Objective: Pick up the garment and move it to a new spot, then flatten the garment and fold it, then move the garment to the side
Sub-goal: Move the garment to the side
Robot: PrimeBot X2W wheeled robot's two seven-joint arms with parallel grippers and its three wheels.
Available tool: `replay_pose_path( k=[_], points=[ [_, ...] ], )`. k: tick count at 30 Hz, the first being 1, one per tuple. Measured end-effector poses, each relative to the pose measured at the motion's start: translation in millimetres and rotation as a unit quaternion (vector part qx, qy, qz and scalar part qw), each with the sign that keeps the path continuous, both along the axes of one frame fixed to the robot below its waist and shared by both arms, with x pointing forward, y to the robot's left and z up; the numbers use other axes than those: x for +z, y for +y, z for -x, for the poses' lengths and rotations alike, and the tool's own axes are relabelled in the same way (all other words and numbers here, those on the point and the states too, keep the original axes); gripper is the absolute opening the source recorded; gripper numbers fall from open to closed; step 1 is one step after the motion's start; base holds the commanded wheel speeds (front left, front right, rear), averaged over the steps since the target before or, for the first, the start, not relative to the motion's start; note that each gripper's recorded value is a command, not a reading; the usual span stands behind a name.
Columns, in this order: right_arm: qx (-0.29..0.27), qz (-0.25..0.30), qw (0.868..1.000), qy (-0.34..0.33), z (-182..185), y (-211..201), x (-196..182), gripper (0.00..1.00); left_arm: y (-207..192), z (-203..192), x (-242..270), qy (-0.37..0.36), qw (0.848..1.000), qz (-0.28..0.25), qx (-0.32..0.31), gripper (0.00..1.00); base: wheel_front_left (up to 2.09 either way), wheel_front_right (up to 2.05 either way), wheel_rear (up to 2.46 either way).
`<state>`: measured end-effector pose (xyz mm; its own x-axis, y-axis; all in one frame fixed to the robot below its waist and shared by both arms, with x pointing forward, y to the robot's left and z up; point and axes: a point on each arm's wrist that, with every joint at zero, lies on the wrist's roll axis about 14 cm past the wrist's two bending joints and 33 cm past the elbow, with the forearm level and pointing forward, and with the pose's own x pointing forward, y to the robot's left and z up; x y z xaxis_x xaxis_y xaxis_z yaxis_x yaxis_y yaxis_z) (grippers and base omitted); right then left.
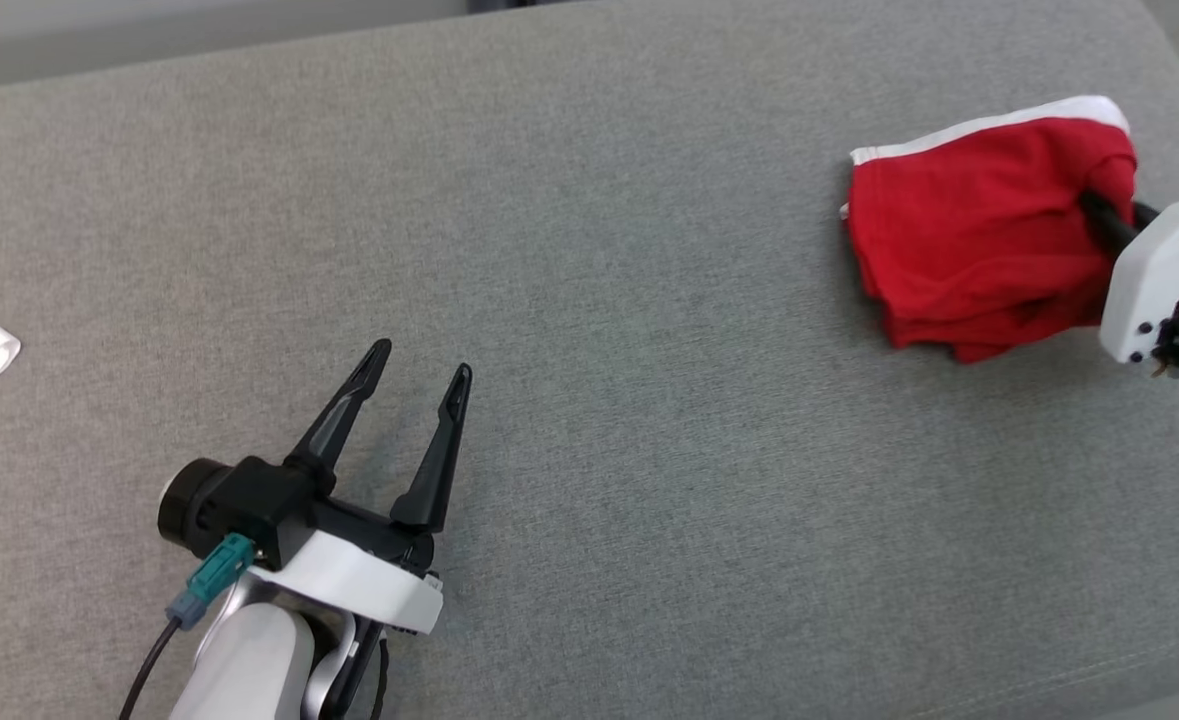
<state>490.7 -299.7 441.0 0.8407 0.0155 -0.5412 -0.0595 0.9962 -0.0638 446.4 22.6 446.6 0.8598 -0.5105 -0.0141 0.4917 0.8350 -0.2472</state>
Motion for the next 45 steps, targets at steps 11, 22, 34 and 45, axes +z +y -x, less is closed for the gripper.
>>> replay_pose_path(
  k=[11,22,34,45],
  points=[
    [0.030,0.144,0.987,0.061,-21,-37,-12,0.00,5,-8,-19,0.018,1.000,-0.004,0.002,1.00,0.00,0.00,0.00],
    [-0.006,0.150,0.988,0.047,-21,-52,-6,1.00,7,-7,-10,0.013,1.000,0.004,0.011,1.00,0.00,0.00,0.00],
    [-0.031,0.128,0.986,-0.102,-28,-56,67,1.00,28,2,20,-0.015,0.999,0.008,0.050,1.00,0.00,0.00,0.00],
    [0.050,0.005,0.961,-0.274,-25,38,135,1.00,98,18,69,-0.074,0.985,0.000,0.154,1.00,0.00,0.00,0.00]
  ],
)
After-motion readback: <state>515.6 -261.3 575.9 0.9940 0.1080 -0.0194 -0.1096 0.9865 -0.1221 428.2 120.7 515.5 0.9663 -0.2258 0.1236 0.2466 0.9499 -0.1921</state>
